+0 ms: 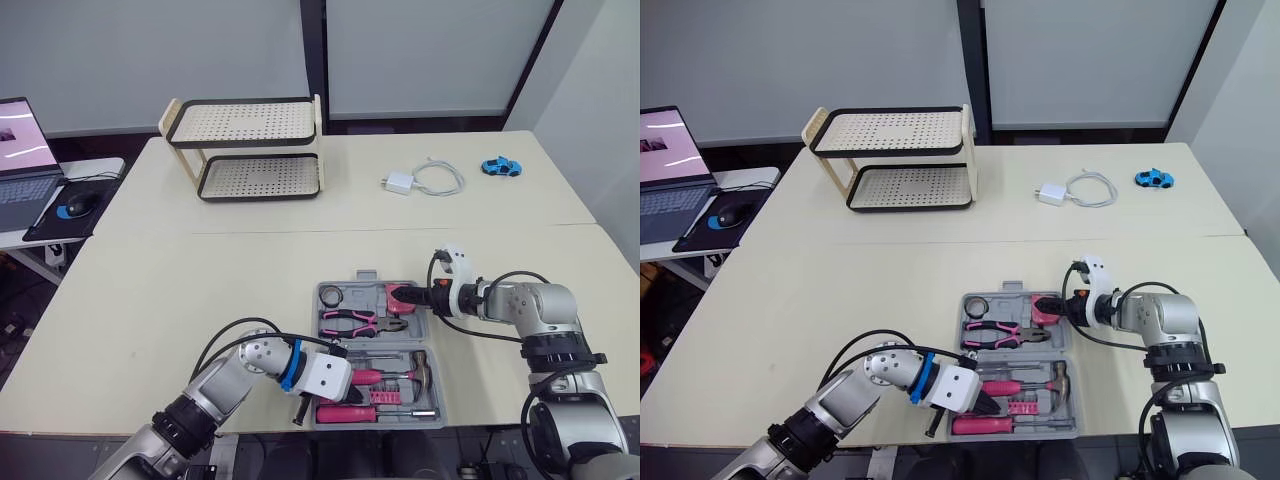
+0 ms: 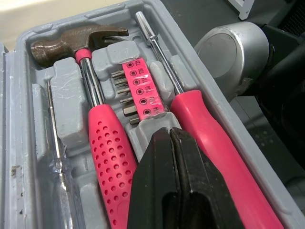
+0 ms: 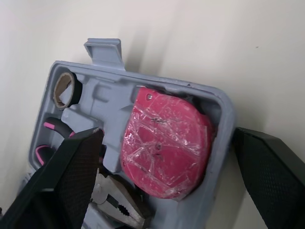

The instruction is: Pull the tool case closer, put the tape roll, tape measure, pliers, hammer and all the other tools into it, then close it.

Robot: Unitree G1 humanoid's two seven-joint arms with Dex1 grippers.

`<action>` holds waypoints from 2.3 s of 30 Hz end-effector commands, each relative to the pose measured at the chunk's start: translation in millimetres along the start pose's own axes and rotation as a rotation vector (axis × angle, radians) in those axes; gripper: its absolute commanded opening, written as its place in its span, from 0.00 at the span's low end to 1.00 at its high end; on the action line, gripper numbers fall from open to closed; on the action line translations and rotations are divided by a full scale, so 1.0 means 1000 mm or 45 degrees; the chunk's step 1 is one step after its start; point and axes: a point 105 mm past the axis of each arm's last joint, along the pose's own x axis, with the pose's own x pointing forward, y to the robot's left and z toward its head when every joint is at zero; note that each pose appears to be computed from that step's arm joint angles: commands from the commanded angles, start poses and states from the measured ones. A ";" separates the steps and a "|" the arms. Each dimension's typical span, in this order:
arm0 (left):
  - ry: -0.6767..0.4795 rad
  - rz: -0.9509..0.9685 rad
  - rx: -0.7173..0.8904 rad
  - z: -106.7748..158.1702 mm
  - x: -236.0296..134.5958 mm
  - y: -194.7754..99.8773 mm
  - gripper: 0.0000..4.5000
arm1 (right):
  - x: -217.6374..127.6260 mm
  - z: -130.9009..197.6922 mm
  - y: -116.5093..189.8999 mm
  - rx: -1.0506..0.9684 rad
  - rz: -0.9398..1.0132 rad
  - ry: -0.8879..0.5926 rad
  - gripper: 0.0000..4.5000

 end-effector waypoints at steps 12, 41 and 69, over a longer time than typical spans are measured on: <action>0.142 -0.091 -0.106 -0.033 0.000 -0.019 0.00 | 0.010 0.015 0.036 -0.110 0.360 -0.156 1.00; 0.005 0.023 -0.180 -0.017 -0.010 0.000 0.00 | -0.031 0.018 0.073 -0.729 0.481 -0.229 1.00; 0.087 0.255 -0.551 -0.044 -0.118 -0.022 0.00 | -0.125 -0.056 0.092 -1.437 0.405 0.156 1.00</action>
